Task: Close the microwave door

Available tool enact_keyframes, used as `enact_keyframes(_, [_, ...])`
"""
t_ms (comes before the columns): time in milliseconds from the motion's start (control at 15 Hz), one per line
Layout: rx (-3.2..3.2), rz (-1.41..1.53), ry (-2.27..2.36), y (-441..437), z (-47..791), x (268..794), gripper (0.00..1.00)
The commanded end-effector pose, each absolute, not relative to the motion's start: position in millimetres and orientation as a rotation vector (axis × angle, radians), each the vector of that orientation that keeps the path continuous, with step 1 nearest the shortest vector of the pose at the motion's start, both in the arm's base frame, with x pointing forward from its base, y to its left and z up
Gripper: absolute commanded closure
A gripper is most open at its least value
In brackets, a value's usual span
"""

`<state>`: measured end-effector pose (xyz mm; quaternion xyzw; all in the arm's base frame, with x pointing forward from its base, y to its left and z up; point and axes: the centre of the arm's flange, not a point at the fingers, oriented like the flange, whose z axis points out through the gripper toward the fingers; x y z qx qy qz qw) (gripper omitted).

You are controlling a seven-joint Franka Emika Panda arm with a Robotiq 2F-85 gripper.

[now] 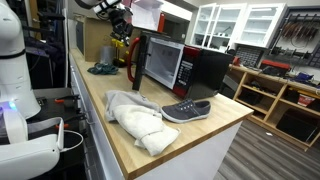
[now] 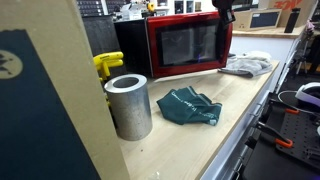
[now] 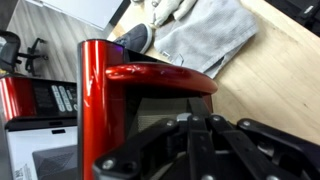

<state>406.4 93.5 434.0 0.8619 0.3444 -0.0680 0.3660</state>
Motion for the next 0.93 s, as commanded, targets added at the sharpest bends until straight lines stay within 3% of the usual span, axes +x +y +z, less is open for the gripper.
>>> enact_keyframes(0, [2.056, -0.115, 0.993, 81.5, 427.8, 403.3, 1.0])
enact_keyframes(867, [1.862, 0.005, 1.065, 60.5, 428.6, 412.2, 1.0])
